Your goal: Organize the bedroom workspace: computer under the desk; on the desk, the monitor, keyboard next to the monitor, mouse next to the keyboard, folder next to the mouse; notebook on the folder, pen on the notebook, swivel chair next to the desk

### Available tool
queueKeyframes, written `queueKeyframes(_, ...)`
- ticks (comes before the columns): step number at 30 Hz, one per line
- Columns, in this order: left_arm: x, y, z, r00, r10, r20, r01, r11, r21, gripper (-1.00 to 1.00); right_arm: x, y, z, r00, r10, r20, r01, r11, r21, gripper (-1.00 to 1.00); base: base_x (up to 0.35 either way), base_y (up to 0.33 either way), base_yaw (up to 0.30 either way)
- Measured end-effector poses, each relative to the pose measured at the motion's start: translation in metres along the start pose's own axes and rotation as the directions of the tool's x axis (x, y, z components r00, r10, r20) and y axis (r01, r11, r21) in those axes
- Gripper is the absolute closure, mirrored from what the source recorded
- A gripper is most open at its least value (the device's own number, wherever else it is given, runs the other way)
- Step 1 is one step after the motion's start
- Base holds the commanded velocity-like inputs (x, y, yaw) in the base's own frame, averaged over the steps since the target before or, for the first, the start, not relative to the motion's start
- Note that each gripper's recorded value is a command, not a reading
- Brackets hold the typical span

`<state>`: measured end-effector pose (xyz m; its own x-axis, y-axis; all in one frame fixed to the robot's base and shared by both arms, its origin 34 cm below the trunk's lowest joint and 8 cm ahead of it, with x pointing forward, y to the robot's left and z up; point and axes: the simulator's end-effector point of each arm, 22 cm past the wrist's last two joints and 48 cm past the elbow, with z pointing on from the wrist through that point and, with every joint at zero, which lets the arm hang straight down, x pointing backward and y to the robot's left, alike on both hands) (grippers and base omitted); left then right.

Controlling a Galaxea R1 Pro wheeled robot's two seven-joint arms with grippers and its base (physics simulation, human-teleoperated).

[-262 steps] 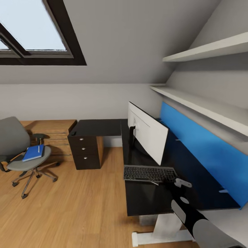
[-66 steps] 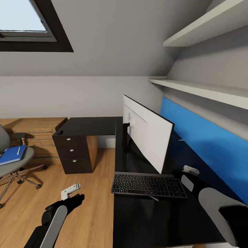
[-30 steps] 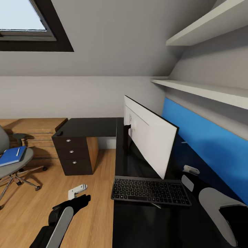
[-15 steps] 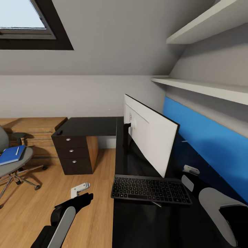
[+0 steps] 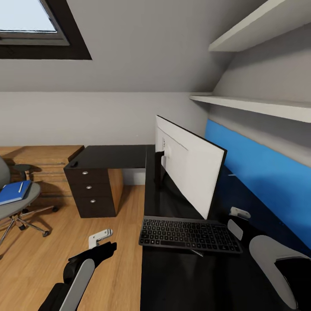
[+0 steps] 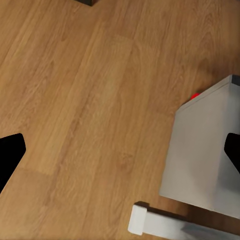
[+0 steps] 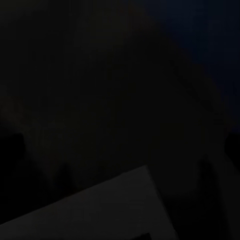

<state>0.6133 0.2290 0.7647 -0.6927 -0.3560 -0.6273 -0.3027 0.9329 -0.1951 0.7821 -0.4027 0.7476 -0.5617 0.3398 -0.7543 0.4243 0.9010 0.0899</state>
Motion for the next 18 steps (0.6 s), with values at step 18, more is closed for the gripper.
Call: queueKeyframes(18, 0.013, 0.004, 0.012, 1.0, -0.001, -0.011, 0.001, 1.0, -0.001, -1.0, 0.011, -0.001, 0.008, 1.0, -0.003, 0.0, 0.003, 1.0, -0.001, -1.0, 0.0, 0.0, 0.0)
